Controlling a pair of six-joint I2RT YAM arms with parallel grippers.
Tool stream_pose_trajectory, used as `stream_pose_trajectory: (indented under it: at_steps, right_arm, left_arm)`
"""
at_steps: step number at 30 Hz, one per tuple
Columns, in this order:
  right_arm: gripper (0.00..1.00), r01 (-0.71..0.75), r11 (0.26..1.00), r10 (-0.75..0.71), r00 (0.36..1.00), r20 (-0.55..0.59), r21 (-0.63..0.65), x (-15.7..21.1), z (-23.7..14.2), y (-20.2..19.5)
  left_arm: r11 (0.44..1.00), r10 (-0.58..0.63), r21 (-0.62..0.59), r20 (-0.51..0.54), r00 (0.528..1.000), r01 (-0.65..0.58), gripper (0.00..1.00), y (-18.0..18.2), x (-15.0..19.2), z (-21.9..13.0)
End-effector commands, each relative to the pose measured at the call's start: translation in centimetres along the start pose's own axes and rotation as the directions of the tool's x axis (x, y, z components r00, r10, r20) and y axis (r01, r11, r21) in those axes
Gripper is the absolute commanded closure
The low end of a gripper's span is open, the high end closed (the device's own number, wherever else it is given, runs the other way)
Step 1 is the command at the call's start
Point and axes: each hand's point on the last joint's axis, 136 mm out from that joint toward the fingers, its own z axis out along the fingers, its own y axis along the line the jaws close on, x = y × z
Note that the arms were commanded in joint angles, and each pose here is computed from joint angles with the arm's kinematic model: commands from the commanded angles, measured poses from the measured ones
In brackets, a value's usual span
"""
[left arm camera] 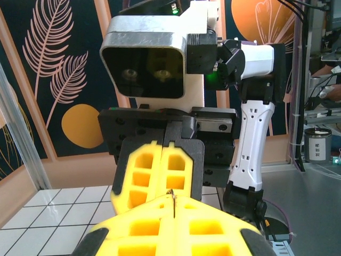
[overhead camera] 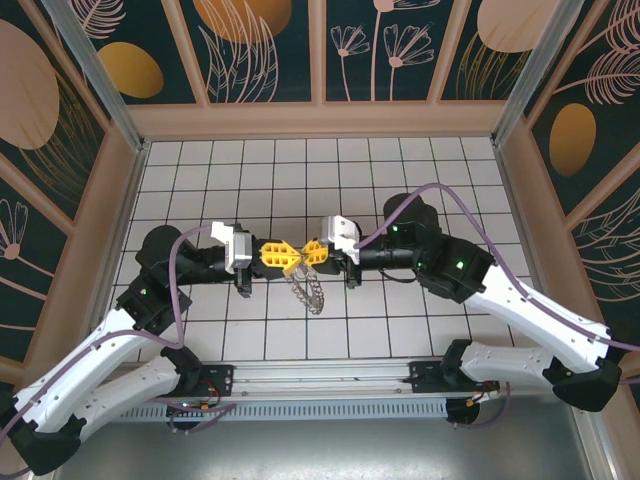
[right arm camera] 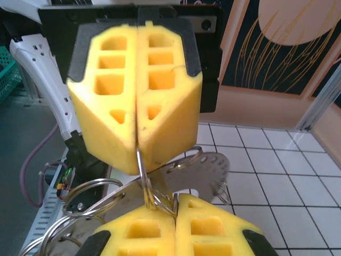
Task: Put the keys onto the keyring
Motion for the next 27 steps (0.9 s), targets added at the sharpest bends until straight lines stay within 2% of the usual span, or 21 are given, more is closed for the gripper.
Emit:
stream_pose_trajectory:
  at_steps: [1, 8, 13, 17, 21, 27]
  right_arm:
    - [1.0, -0.034, 0.999, 0.034, 0.999, -0.015, -0.002, -0.4, 0.5, -0.6]
    - [1.0, -0.016, 1.0, 0.016, 1.0, 0.004, -0.003, -0.9, 0.4, -0.6]
    - [0.69, 0.008, 0.998, -0.011, 0.999, 0.05, 0.067, -1.2, -1.4, -0.6]
    - [0.56, 0.009, 0.993, -0.019, 0.996, 0.087, 0.116, -1.6, -2.6, -0.6]
    - [0.55, 0.015, 0.99, -0.03, 0.994, 0.107, 0.138, -1.9, -3.2, -0.6]
    - [0.65, 0.037, 0.991, -0.056, 0.988, 0.145, 0.13, -2.5, -3.0, -0.4]
  left_arm:
    - [0.998, 0.045, 0.039, 0.063, 0.997, -0.047, 1.0, -0.8, -1.7, 0.0]
    - [0.998, 0.055, 0.018, 0.064, 0.996, -0.057, 1.0, -0.6, -1.8, -0.1]
    - [0.998, 0.067, -0.022, 0.062, 0.996, -0.066, 1.0, -0.1, -1.7, -0.3]
    - [0.997, 0.066, -0.036, 0.057, 0.996, -0.064, 1.0, 0.2, -1.5, -0.3]
    - [0.997, 0.066, -0.04, 0.055, 0.996, -0.064, 1.0, 0.3, -1.6, -0.2]
    - [0.997, 0.066, -0.038, 0.056, 0.996, -0.064, 1.0, 0.3, -1.7, -0.2]
